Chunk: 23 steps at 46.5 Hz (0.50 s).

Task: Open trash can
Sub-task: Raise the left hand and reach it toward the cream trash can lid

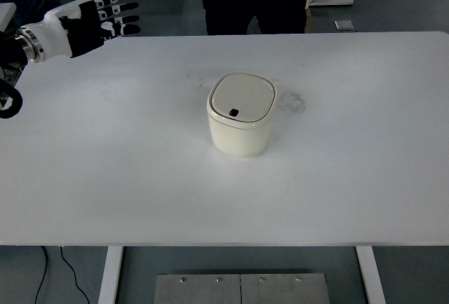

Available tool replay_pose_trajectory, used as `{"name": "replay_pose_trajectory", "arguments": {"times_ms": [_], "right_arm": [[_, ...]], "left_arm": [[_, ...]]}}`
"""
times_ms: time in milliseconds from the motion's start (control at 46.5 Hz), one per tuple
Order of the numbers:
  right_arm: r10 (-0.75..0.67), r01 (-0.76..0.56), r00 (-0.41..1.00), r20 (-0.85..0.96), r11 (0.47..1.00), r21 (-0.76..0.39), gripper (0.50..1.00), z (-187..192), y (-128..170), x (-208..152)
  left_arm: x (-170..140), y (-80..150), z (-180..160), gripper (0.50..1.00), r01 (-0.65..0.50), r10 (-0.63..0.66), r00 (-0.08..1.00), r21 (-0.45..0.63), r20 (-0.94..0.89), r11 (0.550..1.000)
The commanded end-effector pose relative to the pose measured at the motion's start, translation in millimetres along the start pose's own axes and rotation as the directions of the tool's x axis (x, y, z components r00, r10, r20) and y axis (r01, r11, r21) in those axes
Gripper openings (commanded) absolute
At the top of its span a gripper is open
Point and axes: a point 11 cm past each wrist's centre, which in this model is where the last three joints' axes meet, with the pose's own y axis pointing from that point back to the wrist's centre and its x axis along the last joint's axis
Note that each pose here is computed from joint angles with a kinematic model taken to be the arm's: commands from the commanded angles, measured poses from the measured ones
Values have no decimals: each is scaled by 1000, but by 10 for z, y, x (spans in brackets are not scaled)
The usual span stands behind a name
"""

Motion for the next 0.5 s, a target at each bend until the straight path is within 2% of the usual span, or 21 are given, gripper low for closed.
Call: {"name": "replay_pose_trajectory", "arguments": {"times_ms": [0, 22, 65, 280, 474], "right_arm": [[0, 0, 1000, 0, 1000, 0, 991, 0, 0, 0], [0, 0, 1000, 0, 1000, 0, 991, 0, 0, 0], [0, 0, 1000, 0, 1000, 0, 991, 0, 0, 0], [0, 0, 1000, 0, 1000, 0, 991, 0, 0, 0], [0, 0, 1000, 0, 1000, 0, 989, 0, 0, 0]], "left_arm": [[-118, -17, 74, 1000, 40, -41, 996, 19, 74, 999], [-263, -41, 150, 1000, 84, -88, 984, 36, 152, 996], [-346, -52, 208, 1000, 108, -113, 975, 40, 193, 993], [-781, -84, 374, 1000, 264, -297, 896, 140, 331, 954], [-993, -89, 392, 1000, 351, -441, 765, 270, 469, 897]]}}
